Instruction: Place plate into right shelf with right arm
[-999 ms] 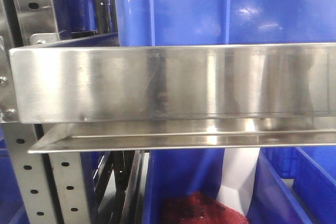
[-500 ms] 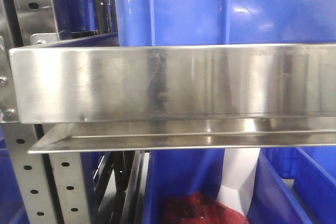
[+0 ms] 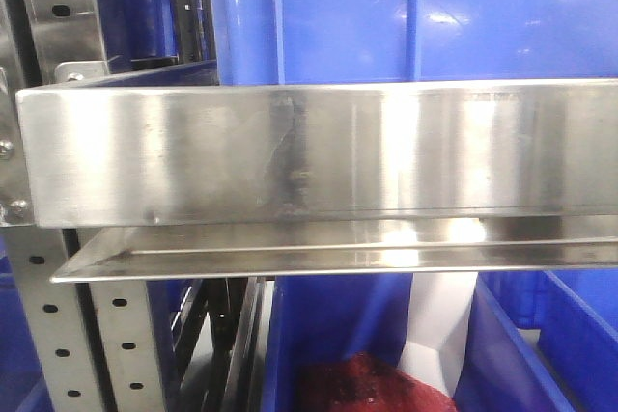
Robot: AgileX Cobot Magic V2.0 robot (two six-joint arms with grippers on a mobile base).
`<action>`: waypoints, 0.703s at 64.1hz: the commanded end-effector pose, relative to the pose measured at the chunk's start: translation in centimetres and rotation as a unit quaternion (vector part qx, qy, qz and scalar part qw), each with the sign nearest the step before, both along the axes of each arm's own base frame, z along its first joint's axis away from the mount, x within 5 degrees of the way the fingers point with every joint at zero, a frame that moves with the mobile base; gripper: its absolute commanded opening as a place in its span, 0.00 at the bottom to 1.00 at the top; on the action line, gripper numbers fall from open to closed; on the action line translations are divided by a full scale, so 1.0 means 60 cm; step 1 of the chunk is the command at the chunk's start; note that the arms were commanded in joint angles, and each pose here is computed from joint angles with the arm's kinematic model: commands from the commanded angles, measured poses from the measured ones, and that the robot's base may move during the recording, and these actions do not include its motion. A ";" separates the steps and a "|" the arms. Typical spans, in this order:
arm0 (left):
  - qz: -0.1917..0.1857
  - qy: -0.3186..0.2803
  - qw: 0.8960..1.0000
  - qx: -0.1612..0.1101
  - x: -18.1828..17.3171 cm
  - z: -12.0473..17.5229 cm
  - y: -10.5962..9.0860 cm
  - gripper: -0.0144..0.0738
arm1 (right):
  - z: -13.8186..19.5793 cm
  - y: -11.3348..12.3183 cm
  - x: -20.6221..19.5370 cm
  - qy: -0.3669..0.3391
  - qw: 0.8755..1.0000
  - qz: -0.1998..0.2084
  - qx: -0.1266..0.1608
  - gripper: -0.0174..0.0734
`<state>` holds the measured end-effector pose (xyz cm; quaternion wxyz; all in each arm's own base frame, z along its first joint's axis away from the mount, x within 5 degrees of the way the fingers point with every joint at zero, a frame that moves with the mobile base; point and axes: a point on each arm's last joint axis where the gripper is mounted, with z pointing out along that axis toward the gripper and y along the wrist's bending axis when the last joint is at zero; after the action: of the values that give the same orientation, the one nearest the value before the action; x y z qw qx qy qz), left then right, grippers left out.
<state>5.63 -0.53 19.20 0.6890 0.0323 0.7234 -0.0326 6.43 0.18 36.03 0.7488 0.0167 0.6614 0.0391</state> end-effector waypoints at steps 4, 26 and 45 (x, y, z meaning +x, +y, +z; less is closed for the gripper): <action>-0.001 -0.041 0.999 -0.007 0.000 0.009 0.000 0.11 | -0.027 -0.005 -0.008 -0.073 0.997 -0.023 -0.002 0.25; -0.001 -0.041 0.999 -0.007 0.000 0.009 0.000 0.11 | -0.184 -0.007 -0.010 -0.040 0.999 -0.032 -0.002 0.25; -0.001 -0.041 0.999 -0.007 0.000 0.009 0.000 0.11 | -0.235 -0.006 -0.018 -0.049 0.998 -0.030 -0.002 0.25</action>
<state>5.63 -0.53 19.20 0.6890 0.0323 0.7234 -0.0326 5.66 -0.16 20.71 0.7390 0.0374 0.6723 0.0200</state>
